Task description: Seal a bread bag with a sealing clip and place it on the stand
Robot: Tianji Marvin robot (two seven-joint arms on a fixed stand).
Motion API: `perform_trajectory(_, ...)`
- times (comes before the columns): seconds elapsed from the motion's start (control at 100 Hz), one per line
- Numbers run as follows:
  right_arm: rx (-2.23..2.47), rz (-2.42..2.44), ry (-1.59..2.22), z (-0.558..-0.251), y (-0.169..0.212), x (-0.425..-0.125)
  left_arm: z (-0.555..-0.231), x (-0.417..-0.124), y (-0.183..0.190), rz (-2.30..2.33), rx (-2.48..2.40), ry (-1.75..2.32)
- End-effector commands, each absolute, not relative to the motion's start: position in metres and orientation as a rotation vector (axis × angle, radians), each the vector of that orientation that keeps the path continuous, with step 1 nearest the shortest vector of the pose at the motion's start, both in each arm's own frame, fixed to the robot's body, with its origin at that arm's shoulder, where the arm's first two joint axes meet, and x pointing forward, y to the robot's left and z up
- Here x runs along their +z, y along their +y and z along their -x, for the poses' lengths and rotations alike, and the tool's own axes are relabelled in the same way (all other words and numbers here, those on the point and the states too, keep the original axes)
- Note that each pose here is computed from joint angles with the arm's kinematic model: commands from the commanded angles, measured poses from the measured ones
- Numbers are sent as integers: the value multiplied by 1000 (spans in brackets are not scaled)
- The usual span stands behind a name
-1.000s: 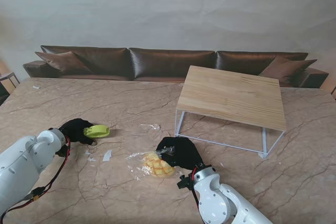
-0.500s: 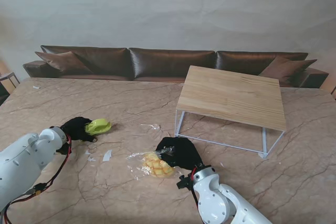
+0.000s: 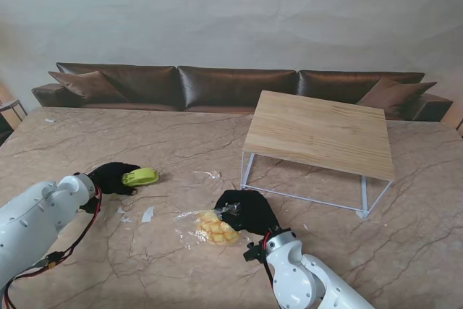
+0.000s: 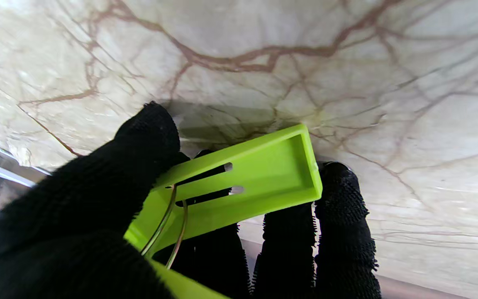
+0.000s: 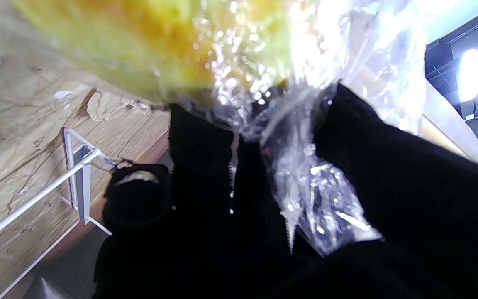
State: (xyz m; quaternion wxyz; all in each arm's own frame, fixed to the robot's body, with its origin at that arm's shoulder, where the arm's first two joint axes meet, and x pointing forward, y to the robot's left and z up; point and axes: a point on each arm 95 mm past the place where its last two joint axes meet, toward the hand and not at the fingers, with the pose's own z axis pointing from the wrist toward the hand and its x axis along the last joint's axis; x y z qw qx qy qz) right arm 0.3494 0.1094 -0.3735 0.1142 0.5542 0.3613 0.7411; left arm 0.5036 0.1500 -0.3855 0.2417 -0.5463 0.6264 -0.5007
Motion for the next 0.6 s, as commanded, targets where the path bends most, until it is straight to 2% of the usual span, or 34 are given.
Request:
perform_trajectory(0.0, 2174, -1632, 1067, -346, 112, -376, -425, -487, 151, 1690, -1104, 1940)
perform_trajectory(0.59, 2177, -1620, 1074, -346, 110, -377, -427, -487, 151, 1692, -1158, 1931)
